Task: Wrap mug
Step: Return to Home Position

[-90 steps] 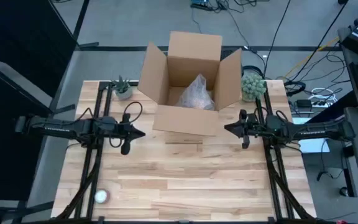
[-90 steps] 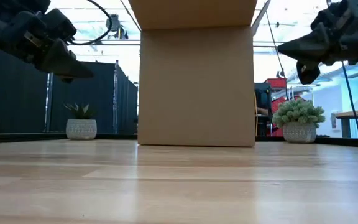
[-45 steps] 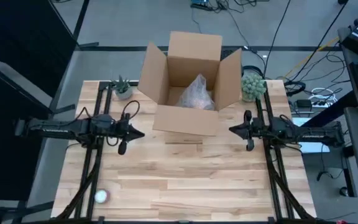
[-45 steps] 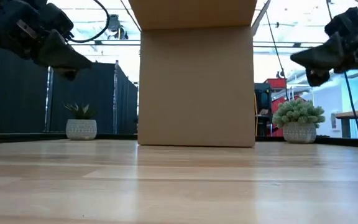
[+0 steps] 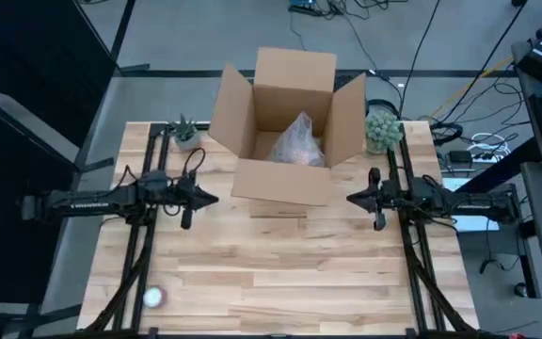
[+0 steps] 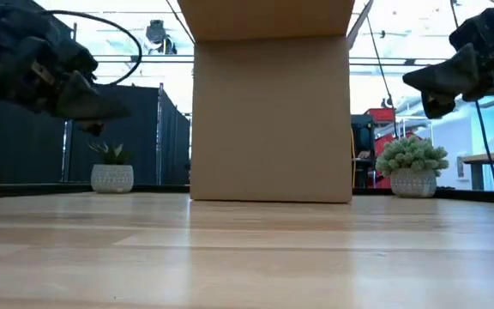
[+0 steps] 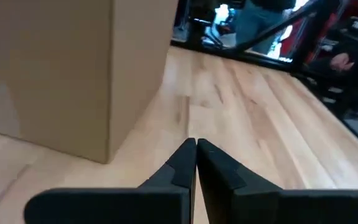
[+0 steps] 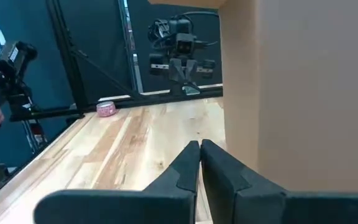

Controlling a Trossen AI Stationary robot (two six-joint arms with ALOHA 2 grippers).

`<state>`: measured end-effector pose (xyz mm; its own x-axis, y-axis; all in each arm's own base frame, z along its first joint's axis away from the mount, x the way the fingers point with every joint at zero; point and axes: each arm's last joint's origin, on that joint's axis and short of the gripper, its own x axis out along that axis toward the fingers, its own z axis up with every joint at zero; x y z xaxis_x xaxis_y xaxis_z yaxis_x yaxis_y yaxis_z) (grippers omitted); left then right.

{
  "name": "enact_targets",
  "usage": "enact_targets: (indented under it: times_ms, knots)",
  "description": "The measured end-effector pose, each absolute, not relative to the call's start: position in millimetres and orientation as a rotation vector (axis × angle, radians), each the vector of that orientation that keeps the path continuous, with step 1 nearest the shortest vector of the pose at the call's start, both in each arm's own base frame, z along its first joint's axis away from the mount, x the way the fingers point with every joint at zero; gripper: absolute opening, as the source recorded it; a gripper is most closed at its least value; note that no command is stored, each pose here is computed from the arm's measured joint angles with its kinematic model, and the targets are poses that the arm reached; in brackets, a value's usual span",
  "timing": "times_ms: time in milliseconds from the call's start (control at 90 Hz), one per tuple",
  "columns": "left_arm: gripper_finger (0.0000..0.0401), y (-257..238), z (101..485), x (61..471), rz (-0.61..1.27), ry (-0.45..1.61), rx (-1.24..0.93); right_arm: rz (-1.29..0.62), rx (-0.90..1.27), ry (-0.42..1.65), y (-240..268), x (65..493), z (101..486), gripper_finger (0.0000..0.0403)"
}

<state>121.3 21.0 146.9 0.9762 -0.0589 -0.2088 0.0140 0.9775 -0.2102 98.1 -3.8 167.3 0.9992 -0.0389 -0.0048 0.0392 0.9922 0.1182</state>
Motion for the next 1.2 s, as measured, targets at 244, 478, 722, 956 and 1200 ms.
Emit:
enact_targets:
  times_ms: [244,478,722,956,1200]
  knots:
    - [0.0003,14,155,114,-0.038,0.14,-0.226,-0.038,0.116,0.002,-4,98,167,0.0002]
    - [0.0003,10,163,103,0.01,0.045,-0.21,-0.038,0.116,0.002,-4,98,167,0.0002]
    - [0.0003,9,167,97,0.11,-0.029,-0.178,-0.038,0.115,0.001,-4,98,167,0.0002]
    - [0.0003,10,167,97,0.113,-0.029,-0.177,-0.038,0.115,0.002,-4,98,167,0.0002]
    - [0.0003,10,167,97,0.118,-0.03,-0.175,-0.038,0.115,0.002,-4,98,167,0.0002]
